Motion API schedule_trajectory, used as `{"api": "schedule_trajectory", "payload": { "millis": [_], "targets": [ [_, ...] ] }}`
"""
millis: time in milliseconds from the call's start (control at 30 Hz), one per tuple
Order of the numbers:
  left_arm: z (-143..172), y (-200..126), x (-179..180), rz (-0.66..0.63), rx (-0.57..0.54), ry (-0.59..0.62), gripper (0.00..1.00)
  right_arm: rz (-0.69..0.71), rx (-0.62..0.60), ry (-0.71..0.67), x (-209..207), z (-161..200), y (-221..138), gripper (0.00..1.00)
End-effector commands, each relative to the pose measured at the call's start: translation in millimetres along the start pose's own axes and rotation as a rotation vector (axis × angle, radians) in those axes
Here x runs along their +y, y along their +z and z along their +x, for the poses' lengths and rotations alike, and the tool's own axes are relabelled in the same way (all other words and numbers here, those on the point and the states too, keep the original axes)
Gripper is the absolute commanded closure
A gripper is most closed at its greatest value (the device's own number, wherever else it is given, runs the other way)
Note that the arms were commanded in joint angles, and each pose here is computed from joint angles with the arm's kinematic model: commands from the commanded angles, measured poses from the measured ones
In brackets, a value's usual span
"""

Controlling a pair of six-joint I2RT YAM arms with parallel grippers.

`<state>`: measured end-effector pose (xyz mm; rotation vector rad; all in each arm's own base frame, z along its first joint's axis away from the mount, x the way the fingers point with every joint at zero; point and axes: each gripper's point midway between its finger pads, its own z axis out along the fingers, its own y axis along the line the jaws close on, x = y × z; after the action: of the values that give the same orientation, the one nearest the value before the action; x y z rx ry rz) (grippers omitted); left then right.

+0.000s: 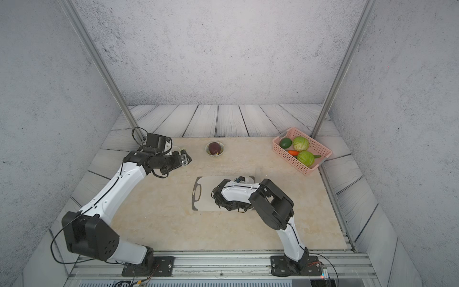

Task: Align the knife with the edge of the cutting board
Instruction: Place the knife on the work surface.

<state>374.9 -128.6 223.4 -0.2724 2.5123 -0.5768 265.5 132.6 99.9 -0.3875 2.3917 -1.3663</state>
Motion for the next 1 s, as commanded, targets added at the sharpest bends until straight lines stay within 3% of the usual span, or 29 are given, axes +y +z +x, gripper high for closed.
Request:
{"api": "schedule_trajectory", "payload": {
  "millis": [0, 467, 967],
  "targets": [
    [-1.3, -1.9, 3.8, 0.001, -0.006, -0.016, 0.02, 0.056, -0.049, -0.012, -12.3, -9.7, -9.0, 1.0],
    [-6.4, -3.1, 12.4, -0.004, -0.009, -0.048, 0.02, 0.124, -0.104, -0.143, 13.4, -22.7, -31.5, 0.98],
    [-8.8, -0.3, 20.0, -0.008, -0.004, -0.076, 0.02, 0.11, -0.109, -0.215, 49.4, -32.6, -46.2, 0.89]
  ]
}}
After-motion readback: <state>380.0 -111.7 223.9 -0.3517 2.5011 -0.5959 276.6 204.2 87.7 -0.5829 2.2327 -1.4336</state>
